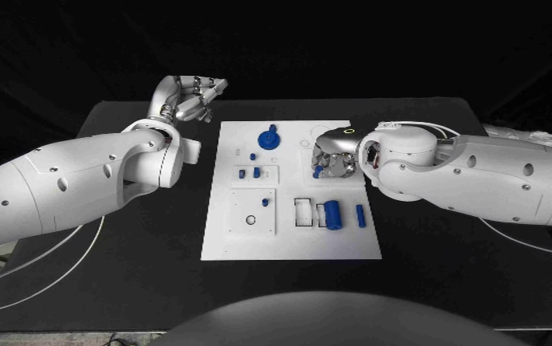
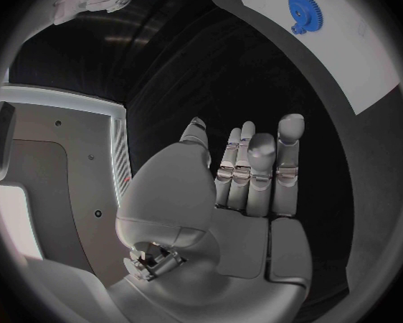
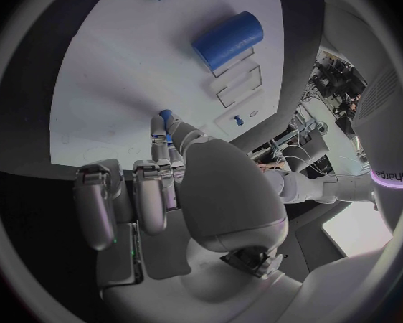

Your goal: Assemble the parts on the task board

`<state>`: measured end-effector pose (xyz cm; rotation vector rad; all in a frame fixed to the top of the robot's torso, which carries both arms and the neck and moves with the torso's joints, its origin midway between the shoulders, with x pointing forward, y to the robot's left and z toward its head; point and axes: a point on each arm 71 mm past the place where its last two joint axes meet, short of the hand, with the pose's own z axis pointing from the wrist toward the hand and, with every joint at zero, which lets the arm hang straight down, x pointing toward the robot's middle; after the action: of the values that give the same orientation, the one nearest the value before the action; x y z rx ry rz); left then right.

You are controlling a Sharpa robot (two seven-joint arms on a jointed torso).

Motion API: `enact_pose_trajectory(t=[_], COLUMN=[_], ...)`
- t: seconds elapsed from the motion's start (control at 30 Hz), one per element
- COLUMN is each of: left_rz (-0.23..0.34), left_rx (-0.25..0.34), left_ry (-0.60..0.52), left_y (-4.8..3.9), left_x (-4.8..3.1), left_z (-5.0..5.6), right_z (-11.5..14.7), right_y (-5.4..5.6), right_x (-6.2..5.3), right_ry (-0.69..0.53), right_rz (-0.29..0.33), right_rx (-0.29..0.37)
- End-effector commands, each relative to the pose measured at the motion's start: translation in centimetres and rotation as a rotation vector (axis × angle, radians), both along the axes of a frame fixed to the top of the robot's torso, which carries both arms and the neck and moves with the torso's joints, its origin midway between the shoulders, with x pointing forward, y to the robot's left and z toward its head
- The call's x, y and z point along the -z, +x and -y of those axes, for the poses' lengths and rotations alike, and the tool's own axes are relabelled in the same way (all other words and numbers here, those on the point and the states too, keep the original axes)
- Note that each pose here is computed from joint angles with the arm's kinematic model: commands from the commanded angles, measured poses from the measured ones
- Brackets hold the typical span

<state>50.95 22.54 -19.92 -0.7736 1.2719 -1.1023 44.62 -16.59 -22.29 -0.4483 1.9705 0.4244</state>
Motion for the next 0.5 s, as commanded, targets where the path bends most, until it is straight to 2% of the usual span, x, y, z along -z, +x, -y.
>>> enact_pose_trajectory(t=[0.03,0.27,0.37,0.5], left_rz=[0.013,0.012,0.012,0.012], left_rx=[0.019,0.015,0.015,0.016], left_ry=[-0.003,-0.002,-0.002,-0.002], left_y=[-0.07,-0.11,-0.10,-0.08], left_x=[-0.16,-0.16,-0.16,-0.16], left_z=[0.2,0.0,0.0,0.0], right_z=[0.0,0.1,0.1,0.2], right_y=[-0.1,-0.6,-0.6,-0.6], right_x=[-0.2,-1.0,-1.8,-3.5], right_ry=[0.025,0.116,0.148,0.180], right_rz=[0.030,0.061,0.084,0.124], right_rx=[-0.006,-0.001,-0.004,-0.008])
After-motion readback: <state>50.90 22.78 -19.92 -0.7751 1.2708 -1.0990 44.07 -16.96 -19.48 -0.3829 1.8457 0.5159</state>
